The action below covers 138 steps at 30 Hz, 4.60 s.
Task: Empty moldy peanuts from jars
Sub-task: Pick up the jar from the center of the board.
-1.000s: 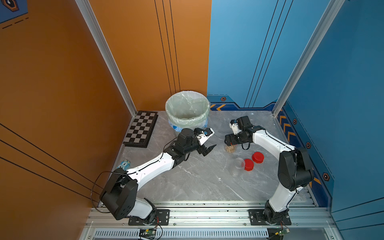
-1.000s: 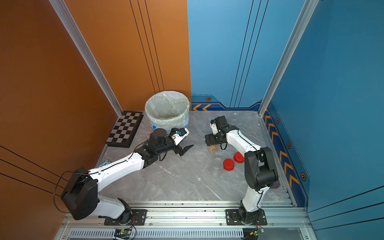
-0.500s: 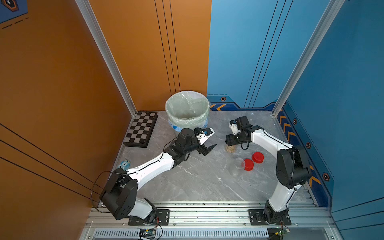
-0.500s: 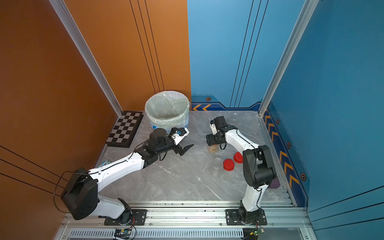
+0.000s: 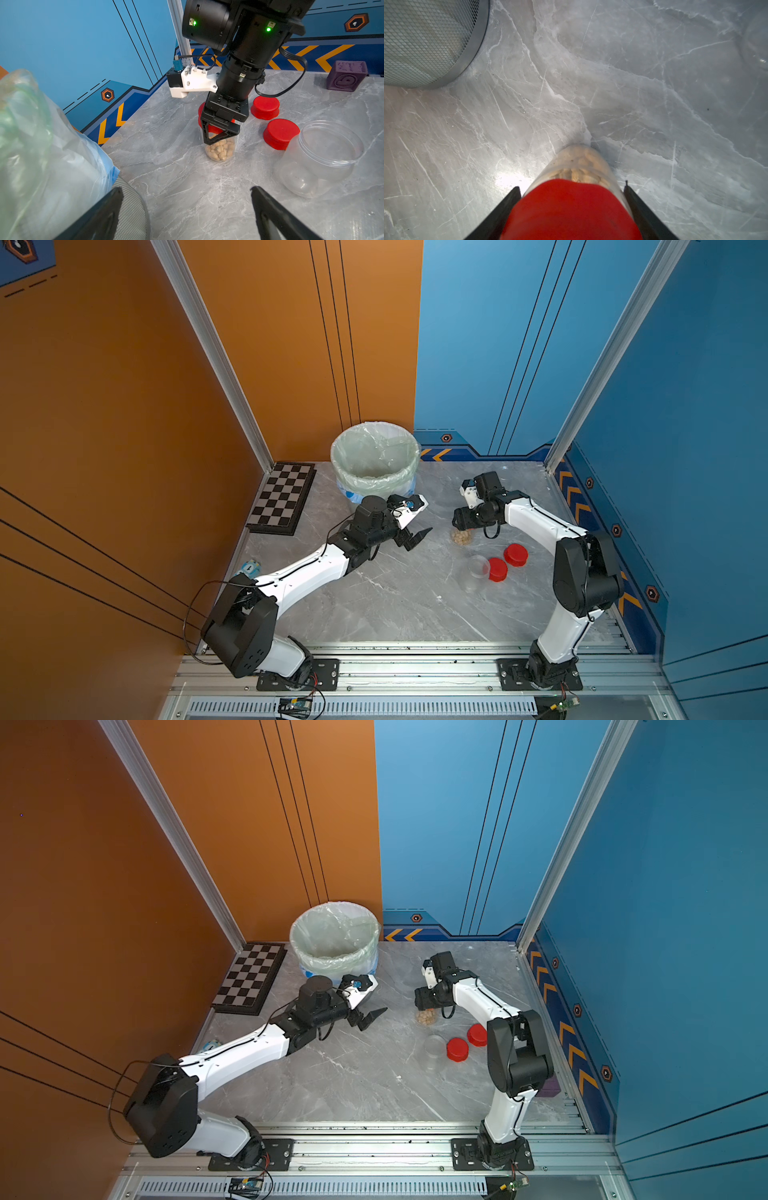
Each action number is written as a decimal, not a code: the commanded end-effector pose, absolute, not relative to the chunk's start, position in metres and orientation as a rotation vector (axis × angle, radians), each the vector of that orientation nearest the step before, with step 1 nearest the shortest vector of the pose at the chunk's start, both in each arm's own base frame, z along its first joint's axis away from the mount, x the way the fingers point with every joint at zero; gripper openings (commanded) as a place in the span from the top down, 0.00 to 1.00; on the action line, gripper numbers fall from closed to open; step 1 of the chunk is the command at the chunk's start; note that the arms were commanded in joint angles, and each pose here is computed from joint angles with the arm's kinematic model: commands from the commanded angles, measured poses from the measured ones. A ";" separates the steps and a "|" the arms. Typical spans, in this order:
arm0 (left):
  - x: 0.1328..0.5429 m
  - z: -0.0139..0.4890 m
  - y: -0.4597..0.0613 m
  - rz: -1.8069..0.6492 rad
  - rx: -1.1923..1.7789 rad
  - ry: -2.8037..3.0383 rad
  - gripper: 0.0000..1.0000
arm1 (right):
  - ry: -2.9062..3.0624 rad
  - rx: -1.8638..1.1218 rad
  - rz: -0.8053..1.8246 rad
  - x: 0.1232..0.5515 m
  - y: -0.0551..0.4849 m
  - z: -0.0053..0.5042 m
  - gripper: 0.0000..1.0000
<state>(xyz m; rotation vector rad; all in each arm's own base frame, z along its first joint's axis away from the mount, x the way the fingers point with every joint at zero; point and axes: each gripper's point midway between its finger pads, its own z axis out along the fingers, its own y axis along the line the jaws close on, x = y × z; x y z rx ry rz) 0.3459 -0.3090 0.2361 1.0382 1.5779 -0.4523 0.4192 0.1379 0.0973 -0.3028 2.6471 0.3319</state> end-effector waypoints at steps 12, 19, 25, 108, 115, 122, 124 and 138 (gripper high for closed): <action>0.347 0.232 -0.323 -0.529 1.094 1.471 0.02 | 2.498 -0.131 0.649 0.429 0.145 0.178 0.55; 0.340 0.235 -0.336 -0.616 1.126 1.404 0.02 | 2.403 -0.047 0.909 0.421 0.161 0.228 0.56; 0.343 0.237 -0.349 -0.652 1.133 1.369 0.02 | 2.340 -0.068 1.000 0.408 0.177 0.258 0.55; 0.360 0.233 -0.362 -0.602 1.151 1.354 0.52 | 2.179 -0.137 1.126 0.365 0.217 0.309 0.14; 0.355 0.227 -0.359 -0.610 1.159 1.366 0.54 | 2.178 -0.105 1.063 0.368 0.206 0.308 0.07; 0.351 0.227 -0.350 -0.587 1.145 1.378 0.54 | 2.139 -0.044 0.995 0.381 0.187 0.322 0.05; 0.350 0.227 -0.347 -0.578 1.138 1.382 0.54 | 2.128 0.009 0.959 0.385 0.176 0.328 0.06; 0.347 0.230 -0.344 -0.374 1.182 1.369 0.54 | 2.343 0.416 1.207 0.336 0.167 0.325 0.20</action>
